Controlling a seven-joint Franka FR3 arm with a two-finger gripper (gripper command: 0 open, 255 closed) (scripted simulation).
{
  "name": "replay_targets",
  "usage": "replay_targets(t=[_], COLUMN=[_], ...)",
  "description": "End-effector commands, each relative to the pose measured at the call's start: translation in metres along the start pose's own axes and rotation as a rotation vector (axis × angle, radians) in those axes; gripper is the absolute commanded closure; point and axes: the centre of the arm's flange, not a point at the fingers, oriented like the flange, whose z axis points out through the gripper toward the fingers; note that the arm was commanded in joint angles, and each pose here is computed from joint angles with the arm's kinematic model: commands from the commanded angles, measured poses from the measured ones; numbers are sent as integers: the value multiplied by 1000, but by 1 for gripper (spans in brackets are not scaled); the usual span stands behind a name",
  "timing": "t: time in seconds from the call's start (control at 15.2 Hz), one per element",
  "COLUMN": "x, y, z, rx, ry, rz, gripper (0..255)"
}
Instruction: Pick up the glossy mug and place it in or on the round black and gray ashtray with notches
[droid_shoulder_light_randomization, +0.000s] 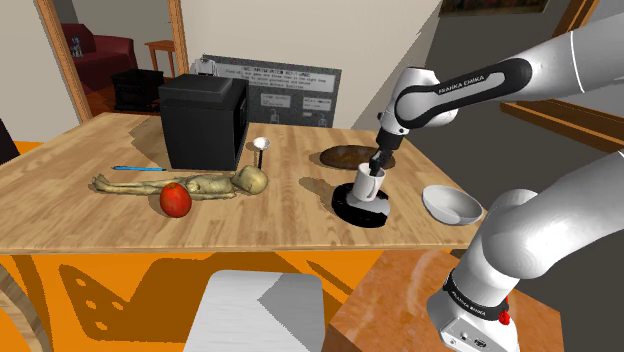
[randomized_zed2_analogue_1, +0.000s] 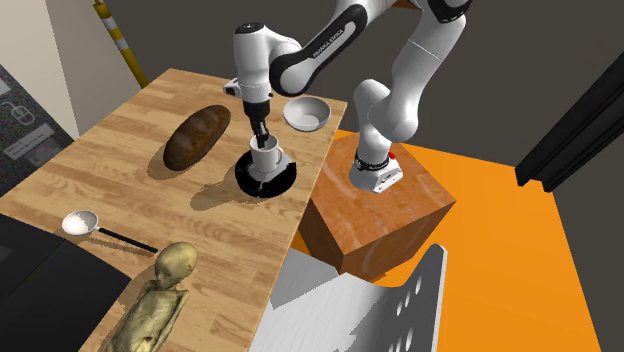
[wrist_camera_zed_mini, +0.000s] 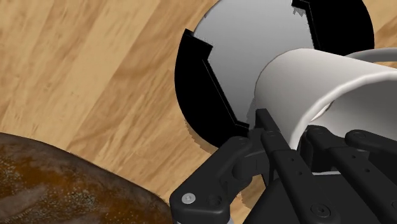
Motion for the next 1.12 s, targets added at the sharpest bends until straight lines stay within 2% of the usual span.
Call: replay_targets(t=[0.0, 0.33, 0.4, 0.73, 0.99, 1.06], x=[0, 0, 0, 0, 0, 0], y=[0, 0, 0, 0, 0, 0], z=[2, 2, 2, 2, -48, -48], rx=[0, 0, 0, 0, 0, 0], ry=[1, 1, 1, 1, 1, 1], rz=[0, 0, 0, 0, 0, 0], gripper=[255, 255, 0, 0, 0, 0])
